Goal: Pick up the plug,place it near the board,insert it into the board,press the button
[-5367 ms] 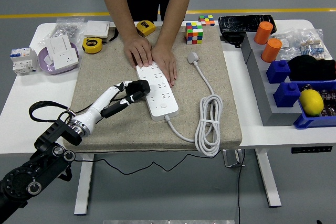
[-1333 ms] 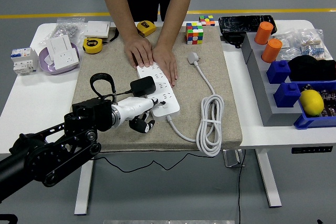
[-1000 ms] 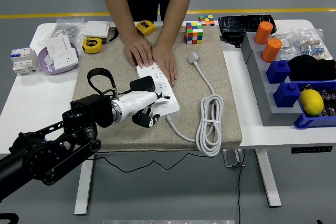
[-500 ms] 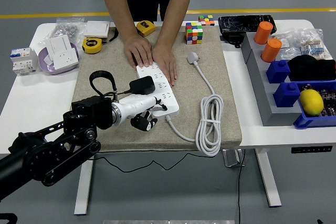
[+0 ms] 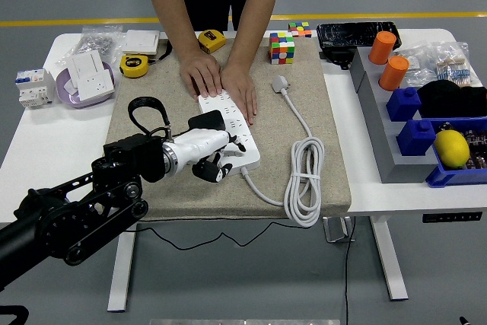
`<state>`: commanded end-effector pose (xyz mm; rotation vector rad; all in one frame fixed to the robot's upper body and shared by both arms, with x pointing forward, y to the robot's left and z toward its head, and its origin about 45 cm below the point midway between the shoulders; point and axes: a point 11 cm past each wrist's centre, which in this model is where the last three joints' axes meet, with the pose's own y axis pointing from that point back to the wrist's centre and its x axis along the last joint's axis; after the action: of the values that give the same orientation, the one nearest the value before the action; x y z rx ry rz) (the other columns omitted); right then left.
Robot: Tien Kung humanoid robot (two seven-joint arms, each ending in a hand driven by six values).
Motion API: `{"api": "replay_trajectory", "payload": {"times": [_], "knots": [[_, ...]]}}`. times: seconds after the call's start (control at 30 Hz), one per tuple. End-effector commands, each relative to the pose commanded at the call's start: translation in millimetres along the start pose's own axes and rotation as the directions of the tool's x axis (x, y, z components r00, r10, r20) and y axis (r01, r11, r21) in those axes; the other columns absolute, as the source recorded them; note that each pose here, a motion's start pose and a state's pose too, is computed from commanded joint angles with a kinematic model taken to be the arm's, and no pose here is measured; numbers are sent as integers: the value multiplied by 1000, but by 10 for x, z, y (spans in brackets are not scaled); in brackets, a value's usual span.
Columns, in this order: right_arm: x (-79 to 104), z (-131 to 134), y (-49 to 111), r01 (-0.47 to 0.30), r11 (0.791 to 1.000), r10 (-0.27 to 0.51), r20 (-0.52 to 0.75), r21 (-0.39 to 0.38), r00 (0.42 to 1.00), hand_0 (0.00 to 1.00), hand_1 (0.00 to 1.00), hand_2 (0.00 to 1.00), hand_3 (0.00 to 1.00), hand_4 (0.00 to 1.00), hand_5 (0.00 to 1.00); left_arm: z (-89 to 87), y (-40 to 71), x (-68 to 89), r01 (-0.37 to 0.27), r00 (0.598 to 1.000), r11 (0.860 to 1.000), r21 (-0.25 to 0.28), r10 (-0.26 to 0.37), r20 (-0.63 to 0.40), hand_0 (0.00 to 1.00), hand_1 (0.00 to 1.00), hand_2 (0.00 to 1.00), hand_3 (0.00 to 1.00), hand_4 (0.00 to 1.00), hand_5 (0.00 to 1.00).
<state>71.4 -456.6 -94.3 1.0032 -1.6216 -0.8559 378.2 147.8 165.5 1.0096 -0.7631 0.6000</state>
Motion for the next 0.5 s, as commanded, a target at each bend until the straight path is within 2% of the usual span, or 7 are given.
{"api": "replay_trajectory", "payload": {"times": [0.17,0.5], "knots": [[-1,4,0,0,1000,0,1,-1,1000,980,833,764,798,998,980,-48,-10,-33,16,1000,1000,18,-16,3,130,41,155,794,494,2],[3,-10,-1,-1,1000,1,2,2,1000,981,833,764,798,998,980,-54,-26,-79,26,1000,999,20,-26,8,130,41,156,795,494,2]]}}
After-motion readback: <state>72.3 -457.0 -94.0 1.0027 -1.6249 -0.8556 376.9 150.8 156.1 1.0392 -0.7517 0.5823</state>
